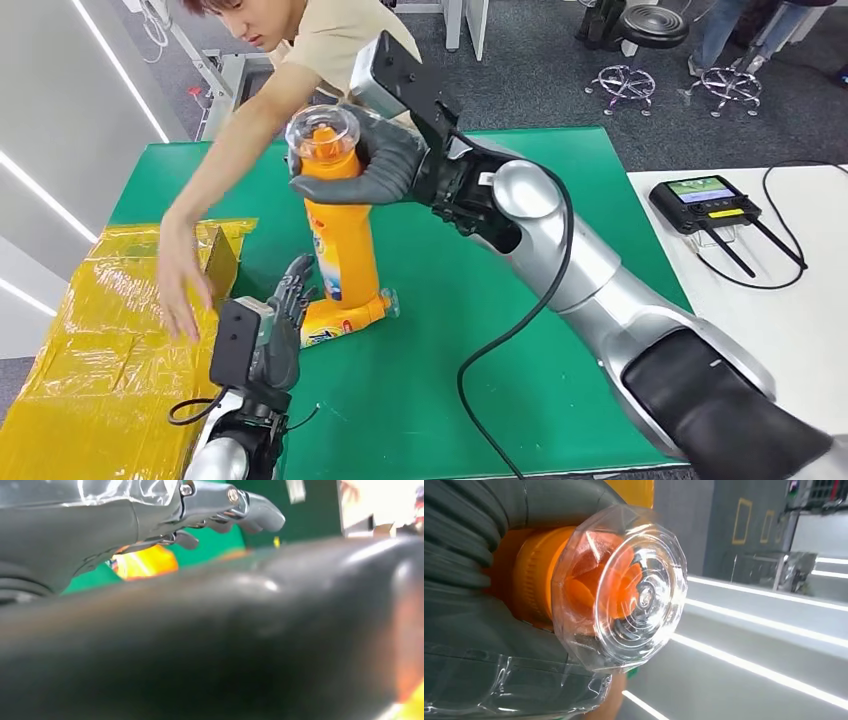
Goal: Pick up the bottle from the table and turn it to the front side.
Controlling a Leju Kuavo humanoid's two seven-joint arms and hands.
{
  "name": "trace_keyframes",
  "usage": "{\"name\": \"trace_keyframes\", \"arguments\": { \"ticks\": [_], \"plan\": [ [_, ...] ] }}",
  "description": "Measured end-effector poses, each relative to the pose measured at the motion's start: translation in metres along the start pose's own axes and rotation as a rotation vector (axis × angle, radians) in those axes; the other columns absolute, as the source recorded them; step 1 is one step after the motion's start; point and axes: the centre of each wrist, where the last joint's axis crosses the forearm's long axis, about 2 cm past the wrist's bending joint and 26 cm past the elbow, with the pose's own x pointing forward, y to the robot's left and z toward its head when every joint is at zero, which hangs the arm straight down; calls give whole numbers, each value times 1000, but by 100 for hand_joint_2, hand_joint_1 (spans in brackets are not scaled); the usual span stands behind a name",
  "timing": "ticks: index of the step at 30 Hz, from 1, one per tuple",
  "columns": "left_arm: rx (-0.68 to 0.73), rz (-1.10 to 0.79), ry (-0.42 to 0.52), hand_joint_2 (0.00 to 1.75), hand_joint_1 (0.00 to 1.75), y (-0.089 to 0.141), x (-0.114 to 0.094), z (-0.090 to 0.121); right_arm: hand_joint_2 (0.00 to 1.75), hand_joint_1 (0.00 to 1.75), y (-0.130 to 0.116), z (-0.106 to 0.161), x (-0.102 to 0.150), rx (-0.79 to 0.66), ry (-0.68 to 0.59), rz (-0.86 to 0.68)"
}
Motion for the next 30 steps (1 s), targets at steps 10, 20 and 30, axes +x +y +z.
{"name": "trace_keyframes", "arguments": {
  "ticks": [10,20,30],
  "plan": [
    [-41,-57,5,87,0,-21,1,-10,175,175,20,-9,2,23,-5,-49],
    [-2,-193,-40,175,0,-27,1,-18,175,175,31,-8,-8,17,-27,-119],
    [15,-237,-73,175,175,-33,1,-31,175,175,28,-7,-9,-14,-45,-130]
  ]
}}
